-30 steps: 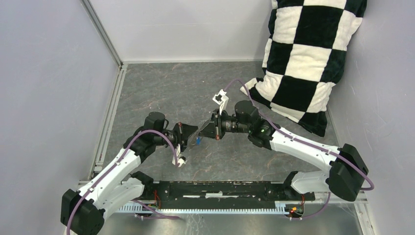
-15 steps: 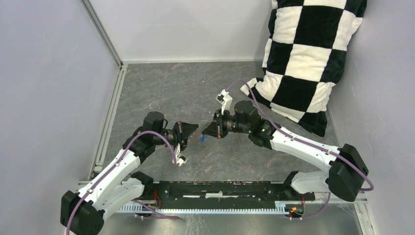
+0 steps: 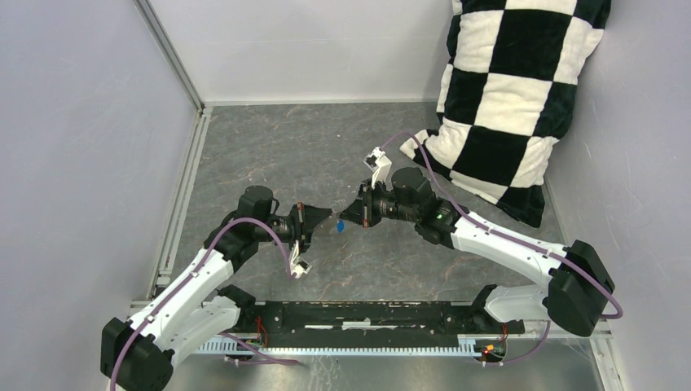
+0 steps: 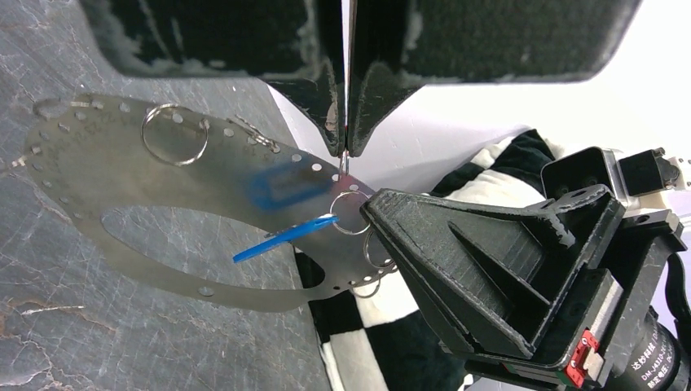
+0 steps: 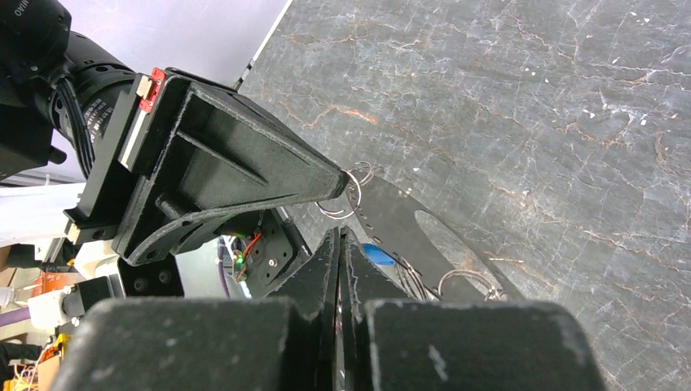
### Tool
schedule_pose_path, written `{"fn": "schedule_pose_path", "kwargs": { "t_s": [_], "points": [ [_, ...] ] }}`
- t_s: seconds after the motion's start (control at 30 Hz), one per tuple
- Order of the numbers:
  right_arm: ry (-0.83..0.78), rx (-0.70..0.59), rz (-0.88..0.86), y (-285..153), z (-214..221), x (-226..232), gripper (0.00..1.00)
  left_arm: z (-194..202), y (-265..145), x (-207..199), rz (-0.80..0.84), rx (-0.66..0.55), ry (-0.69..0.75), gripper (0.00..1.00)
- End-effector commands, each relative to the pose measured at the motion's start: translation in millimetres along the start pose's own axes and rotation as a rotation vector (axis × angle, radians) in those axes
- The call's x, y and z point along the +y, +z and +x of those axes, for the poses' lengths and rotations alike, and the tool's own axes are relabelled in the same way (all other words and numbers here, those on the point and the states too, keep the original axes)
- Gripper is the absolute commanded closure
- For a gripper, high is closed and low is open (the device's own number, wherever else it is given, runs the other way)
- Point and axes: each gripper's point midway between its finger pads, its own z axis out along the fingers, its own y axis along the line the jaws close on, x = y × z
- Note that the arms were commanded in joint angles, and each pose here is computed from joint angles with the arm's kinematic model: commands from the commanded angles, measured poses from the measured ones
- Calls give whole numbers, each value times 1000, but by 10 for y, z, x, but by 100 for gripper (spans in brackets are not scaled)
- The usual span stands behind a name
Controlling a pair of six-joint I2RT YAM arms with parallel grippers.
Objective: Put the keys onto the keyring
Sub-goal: Insert the key onto the keyring.
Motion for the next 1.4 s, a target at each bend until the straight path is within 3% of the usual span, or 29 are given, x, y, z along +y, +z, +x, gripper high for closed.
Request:
{"fn": "schedule_pose_path", "kwargs": {
  "t_s": [0.0, 1.37],
  "points": [
    [-6, -69, -2, -48, -168, 42, 100, -163, -24, 397, -66, -22, 652, 98],
    [-15, -41, 33, 106, -66, 33, 100, -164, 13, 275, -24, -20, 633, 98]
  ]
}}
